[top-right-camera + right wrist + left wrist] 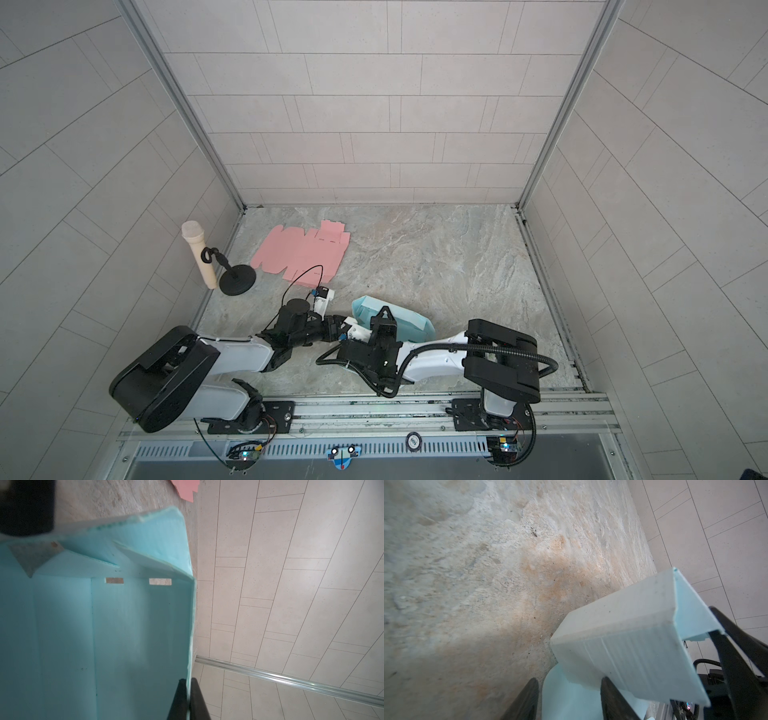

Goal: Fold the paper box

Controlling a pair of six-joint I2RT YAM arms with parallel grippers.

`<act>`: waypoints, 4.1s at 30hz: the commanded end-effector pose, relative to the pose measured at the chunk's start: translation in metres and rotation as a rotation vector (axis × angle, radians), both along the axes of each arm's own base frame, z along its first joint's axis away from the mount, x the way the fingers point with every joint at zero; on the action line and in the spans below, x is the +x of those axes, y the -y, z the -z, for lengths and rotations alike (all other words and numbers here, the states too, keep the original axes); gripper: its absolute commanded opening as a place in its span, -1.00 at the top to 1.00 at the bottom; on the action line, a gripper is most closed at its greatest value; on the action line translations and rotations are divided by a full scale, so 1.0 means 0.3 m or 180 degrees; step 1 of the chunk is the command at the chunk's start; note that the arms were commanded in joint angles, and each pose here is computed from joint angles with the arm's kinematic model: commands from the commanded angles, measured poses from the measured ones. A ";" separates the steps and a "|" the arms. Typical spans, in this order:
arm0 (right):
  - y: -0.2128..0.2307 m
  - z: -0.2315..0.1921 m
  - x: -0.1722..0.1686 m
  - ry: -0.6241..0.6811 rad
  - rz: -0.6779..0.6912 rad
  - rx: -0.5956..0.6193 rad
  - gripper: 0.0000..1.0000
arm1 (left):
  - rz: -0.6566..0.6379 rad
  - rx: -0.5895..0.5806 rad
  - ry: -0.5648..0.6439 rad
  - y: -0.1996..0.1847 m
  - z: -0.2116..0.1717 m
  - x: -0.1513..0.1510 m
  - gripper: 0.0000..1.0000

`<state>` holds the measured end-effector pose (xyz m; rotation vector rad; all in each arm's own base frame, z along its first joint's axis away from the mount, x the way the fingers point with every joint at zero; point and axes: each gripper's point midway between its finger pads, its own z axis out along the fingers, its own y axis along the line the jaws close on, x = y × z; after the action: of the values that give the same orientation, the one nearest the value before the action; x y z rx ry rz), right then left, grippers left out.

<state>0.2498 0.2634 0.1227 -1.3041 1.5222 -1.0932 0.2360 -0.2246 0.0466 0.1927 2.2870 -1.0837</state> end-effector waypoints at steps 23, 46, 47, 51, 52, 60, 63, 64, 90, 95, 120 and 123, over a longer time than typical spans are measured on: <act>0.037 -0.044 0.023 -0.0300 0.0035 0.0535 1.00 | 0.0083 -0.0211 0.0438 0.026 -0.093 0.021 -0.16; 0.060 -0.033 0.041 -0.0256 0.0115 0.0507 1.00 | -0.0732 -0.0155 0.0395 -0.133 -0.275 0.205 -0.03; 0.059 -0.034 0.041 -0.0258 0.0113 0.0518 1.00 | -0.0735 -0.0185 0.0371 -0.125 -0.275 0.226 -0.01; 0.060 -0.041 0.040 -0.0251 0.0111 0.0540 1.00 | -0.0655 -0.0035 0.0205 -0.089 -0.221 0.296 0.05; 0.060 -0.043 0.040 -0.0252 0.0110 0.0556 1.00 | -0.0614 -0.0023 0.0187 -0.077 -0.213 0.312 0.06; 0.057 -0.040 0.039 -0.0279 0.0099 0.0564 1.00 | -0.0283 -0.0072 0.0144 0.037 -0.177 0.295 0.07; 0.056 -0.038 0.040 -0.0281 0.0100 0.0555 1.00 | -0.0211 -0.0112 0.0115 0.044 -0.157 0.249 0.06; 0.055 -0.038 0.040 -0.0279 0.0101 0.0554 1.00 | -0.0190 -0.0128 0.0095 0.044 -0.150 0.232 0.06; 0.039 0.017 0.028 -0.0317 0.0075 0.0382 0.97 | 0.0175 -0.0186 0.0479 0.077 -0.119 0.068 -0.10; 0.036 0.019 0.020 -0.0330 0.0053 0.0405 0.97 | 0.0143 -0.0163 0.0622 0.081 -0.143 0.094 -0.15; 0.027 0.072 0.009 -0.0332 0.0024 0.0186 0.98 | 0.0157 -0.0029 0.0590 0.052 -0.081 0.060 -0.22; 0.025 0.074 0.006 -0.0342 0.0011 0.0191 0.97 | 0.0159 -0.0026 0.0640 0.054 -0.089 0.067 -0.26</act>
<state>0.2579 0.2530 0.1148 -1.2605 1.6283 -0.9990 0.2554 -0.2408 0.0716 0.3184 2.1269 -1.0689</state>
